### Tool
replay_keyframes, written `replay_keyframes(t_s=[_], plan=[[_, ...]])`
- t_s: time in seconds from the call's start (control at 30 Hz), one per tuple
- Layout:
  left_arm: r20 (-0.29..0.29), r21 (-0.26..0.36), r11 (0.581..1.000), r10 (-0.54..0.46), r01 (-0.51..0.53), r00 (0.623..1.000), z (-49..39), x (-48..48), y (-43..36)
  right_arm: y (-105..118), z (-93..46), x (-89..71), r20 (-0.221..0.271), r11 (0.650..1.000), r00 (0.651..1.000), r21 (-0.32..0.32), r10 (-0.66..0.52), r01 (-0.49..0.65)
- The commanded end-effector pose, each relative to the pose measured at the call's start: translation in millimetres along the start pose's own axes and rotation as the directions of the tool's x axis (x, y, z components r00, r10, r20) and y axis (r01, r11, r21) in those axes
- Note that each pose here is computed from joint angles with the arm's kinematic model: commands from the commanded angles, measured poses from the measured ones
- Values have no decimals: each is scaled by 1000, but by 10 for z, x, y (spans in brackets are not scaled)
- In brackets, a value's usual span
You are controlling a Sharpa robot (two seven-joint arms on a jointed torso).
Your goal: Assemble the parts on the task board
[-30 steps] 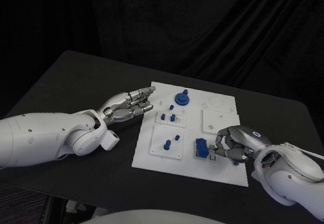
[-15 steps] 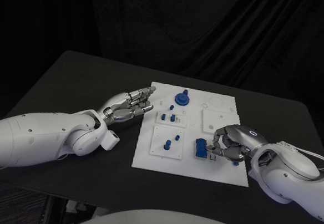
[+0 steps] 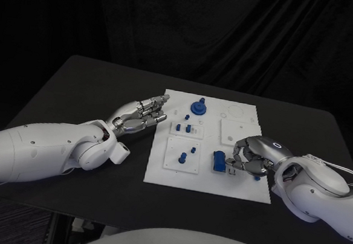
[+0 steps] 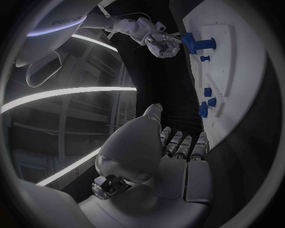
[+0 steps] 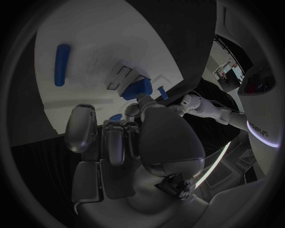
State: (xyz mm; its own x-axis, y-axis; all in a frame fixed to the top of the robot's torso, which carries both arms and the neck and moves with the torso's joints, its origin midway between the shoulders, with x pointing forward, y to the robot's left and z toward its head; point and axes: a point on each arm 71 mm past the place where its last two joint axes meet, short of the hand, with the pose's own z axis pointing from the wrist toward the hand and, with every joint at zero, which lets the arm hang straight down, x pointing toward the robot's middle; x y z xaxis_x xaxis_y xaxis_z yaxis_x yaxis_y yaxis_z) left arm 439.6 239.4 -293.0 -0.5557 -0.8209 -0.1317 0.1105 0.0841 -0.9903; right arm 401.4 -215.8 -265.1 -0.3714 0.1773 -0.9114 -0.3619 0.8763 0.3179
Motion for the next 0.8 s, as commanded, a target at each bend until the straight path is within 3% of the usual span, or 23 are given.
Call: replay_keyframes(t_s=[0.03, 0.43, 0.8], plan=[[-10, 26, 1000, -11, 12, 1000, -2, 16, -15, 20, -25, -24, 37, 1000, 999, -18, 12, -11], [-8, 25, 1000, -12, 12, 1000, -13, 12, -11, 64, -96, -43, 64, 998, 998, -60, 28, -25], [-8, 24, 1000, -12, 12, 1000, -17, 11, -8, 76, -123, -5, 42, 997, 999, -66, 30, -27]])
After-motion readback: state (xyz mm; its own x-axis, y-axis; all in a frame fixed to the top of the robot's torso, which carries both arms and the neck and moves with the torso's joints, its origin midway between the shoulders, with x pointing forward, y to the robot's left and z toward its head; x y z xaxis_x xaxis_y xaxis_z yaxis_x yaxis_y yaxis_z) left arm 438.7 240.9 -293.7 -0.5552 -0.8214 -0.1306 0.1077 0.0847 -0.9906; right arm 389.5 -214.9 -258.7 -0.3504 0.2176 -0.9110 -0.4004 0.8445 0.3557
